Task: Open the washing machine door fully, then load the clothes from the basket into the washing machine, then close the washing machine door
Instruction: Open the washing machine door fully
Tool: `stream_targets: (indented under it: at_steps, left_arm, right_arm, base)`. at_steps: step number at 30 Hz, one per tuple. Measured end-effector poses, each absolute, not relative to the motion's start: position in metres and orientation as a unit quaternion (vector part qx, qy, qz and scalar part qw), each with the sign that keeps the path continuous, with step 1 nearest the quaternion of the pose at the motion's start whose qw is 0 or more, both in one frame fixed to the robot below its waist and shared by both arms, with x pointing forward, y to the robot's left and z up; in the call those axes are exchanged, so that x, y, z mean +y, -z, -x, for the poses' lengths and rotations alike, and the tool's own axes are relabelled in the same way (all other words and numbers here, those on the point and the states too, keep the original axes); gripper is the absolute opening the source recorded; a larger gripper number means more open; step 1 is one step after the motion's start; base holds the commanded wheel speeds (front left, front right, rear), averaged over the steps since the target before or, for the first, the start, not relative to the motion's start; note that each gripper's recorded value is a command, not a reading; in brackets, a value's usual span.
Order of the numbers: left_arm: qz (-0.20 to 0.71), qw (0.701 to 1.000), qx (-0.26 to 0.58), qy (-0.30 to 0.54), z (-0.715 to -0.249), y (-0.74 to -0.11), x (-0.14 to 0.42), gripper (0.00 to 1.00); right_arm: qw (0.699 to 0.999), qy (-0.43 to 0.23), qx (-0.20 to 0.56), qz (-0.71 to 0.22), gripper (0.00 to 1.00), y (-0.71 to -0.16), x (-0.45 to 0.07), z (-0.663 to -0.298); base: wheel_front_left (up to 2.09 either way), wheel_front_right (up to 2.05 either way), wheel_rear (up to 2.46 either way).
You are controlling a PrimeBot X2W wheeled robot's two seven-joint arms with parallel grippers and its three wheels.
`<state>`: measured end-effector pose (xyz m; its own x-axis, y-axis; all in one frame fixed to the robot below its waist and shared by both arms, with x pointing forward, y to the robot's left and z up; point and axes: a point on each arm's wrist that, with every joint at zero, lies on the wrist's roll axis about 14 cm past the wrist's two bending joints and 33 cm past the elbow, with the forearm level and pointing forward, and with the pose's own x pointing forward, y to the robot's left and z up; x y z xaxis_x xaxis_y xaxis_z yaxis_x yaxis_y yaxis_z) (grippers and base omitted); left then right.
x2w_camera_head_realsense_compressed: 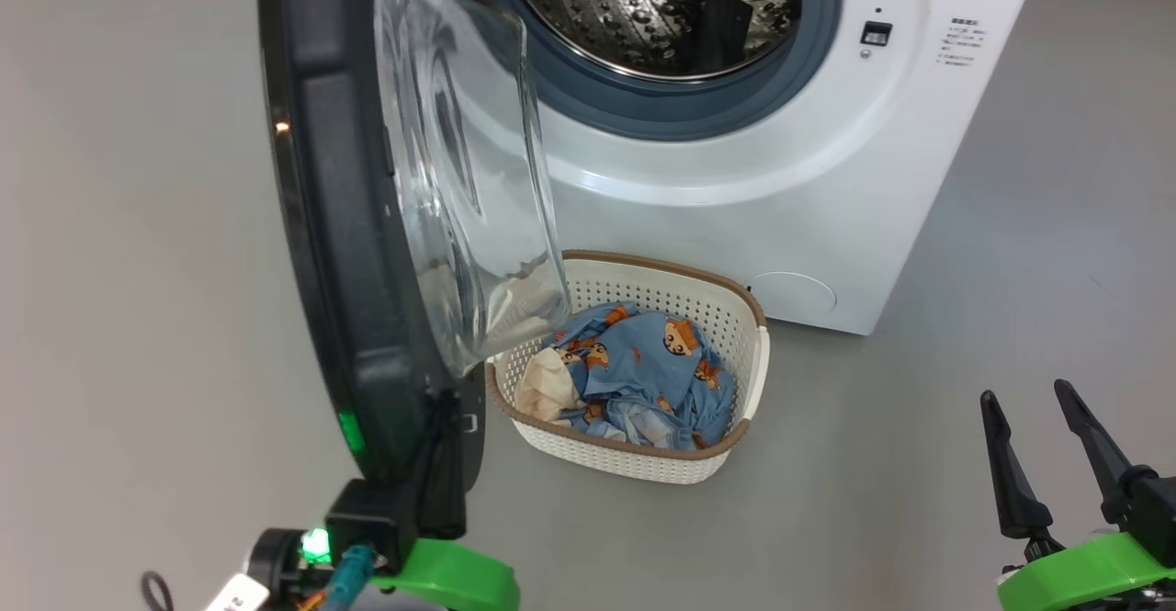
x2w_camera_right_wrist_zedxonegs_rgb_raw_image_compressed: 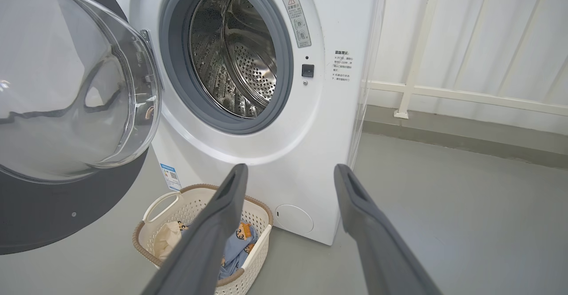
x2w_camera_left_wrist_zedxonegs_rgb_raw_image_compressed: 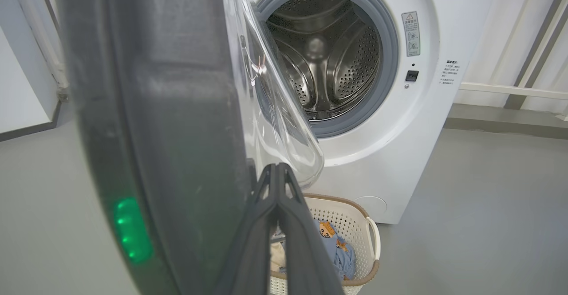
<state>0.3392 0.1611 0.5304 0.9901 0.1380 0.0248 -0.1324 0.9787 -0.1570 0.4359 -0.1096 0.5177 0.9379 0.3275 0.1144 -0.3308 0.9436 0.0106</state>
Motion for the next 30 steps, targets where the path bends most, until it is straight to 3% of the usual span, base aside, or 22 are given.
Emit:
stream_targets:
  at_steps: [30]
  left_arm:
    - [0.030,0.965,-0.011,-0.259,-0.356,-0.518,0.302,0.00]
  right_arm:
    - [0.983,-0.180,-0.044,-0.007,1.00,-0.503,-0.110,-0.461]
  base:
    - [0.00,0.00,0.00]
